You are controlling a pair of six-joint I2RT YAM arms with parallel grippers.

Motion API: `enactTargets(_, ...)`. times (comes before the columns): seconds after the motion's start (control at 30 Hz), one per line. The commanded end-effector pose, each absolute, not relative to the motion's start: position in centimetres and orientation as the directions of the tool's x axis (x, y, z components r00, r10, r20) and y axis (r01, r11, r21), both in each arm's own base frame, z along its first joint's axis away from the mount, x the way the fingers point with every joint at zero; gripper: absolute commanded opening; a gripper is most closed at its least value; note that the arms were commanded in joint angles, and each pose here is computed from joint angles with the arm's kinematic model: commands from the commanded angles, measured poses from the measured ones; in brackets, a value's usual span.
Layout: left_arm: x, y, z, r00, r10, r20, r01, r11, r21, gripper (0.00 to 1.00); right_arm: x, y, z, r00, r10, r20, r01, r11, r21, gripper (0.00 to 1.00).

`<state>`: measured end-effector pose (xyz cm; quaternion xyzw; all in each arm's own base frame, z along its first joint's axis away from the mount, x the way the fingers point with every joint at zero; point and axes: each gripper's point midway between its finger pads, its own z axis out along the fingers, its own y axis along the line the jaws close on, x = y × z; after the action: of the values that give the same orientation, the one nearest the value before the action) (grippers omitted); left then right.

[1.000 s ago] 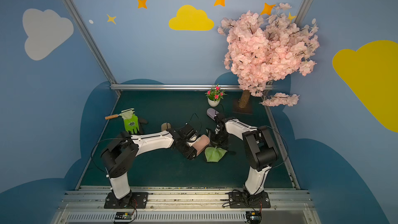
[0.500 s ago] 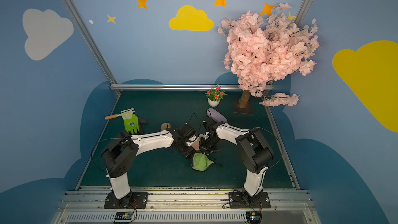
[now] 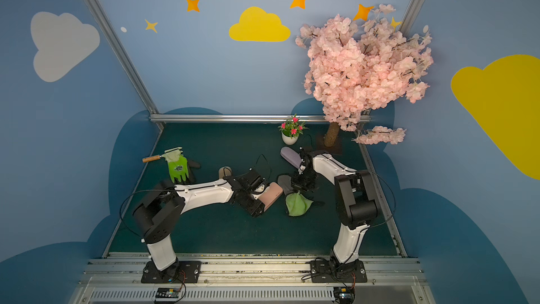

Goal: Wipe the eyeglass case
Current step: Wipe the dirt from the eyeglass case.

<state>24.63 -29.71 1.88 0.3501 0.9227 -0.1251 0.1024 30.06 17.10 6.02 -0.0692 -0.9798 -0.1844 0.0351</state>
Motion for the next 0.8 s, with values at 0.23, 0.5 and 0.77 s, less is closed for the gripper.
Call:
enactTargets(0.23, 21.6, -27.2, -2.9, -0.757, 0.646, -0.095, 0.651, 0.735, -0.191, 0.03, 29.9, 27.6, 7.9, -0.967, 0.140, 0.213, 0.248, 0.709, 0.660, 0.00)
enactTargets(0.5, 21.9, -27.2, -2.6, -0.745, 0.647, -0.162, 0.667, 0.723, -0.182, 0.03, 25.6, 24.9, 0.6, -0.914, 0.140, 0.381, 0.328, 0.807, 0.490, 0.00)
enactTargets(0.77, 23.0, -26.3, -2.6, -0.703, 0.673, -0.230, 0.703, 0.705, -0.089, 0.03, 28.1, 17.0, 1.6, -0.955, 0.192, 0.228, 0.260, 0.911, 0.321, 0.00)
